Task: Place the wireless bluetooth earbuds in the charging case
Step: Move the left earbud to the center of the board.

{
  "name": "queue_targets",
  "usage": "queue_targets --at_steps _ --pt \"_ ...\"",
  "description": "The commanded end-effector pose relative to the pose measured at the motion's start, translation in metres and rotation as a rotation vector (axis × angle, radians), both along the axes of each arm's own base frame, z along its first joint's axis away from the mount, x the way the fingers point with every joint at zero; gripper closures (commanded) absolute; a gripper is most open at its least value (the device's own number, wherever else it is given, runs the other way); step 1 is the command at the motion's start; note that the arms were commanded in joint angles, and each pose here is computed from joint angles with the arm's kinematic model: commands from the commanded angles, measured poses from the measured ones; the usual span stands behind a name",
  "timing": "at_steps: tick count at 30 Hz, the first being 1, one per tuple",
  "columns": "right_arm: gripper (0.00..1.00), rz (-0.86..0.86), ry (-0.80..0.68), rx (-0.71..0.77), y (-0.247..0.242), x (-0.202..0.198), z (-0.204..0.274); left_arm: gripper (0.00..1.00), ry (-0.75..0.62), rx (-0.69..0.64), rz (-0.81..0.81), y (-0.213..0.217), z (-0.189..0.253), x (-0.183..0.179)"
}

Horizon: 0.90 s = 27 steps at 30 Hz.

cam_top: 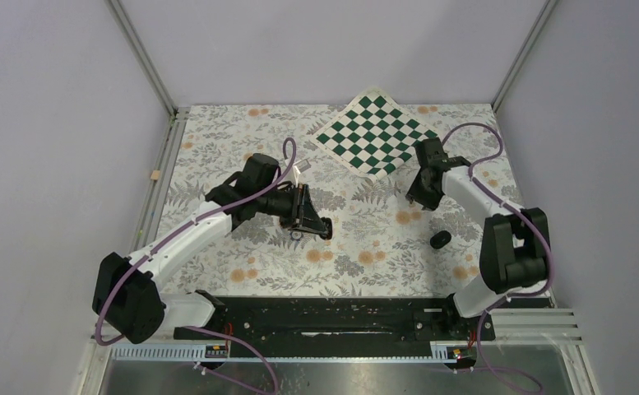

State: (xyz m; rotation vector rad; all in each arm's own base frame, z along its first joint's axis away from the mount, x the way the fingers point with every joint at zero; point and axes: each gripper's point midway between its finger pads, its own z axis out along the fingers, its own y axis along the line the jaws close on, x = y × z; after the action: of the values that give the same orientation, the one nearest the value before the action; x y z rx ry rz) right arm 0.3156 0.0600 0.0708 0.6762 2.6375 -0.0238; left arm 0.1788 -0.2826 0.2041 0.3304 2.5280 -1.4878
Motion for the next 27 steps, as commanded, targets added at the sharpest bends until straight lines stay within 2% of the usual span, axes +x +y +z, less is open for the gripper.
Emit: queue_targets --at_steps 1,11,27 --pt "0.53 -0.155 -0.013 0.054 0.006 0.028 -0.002 1.0 -0.073 -0.053 -0.001 -0.004 0.015 0.005" --pt "0.56 -0.356 -0.009 0.089 0.003 0.058 -0.024 1.0 -0.083 -0.066 -0.002 -0.002 0.017 -0.002" --pt "0.61 -0.372 0.03 0.113 -0.007 0.07 -0.038 1.0 -0.089 -0.071 0.003 -0.001 0.02 -0.003"
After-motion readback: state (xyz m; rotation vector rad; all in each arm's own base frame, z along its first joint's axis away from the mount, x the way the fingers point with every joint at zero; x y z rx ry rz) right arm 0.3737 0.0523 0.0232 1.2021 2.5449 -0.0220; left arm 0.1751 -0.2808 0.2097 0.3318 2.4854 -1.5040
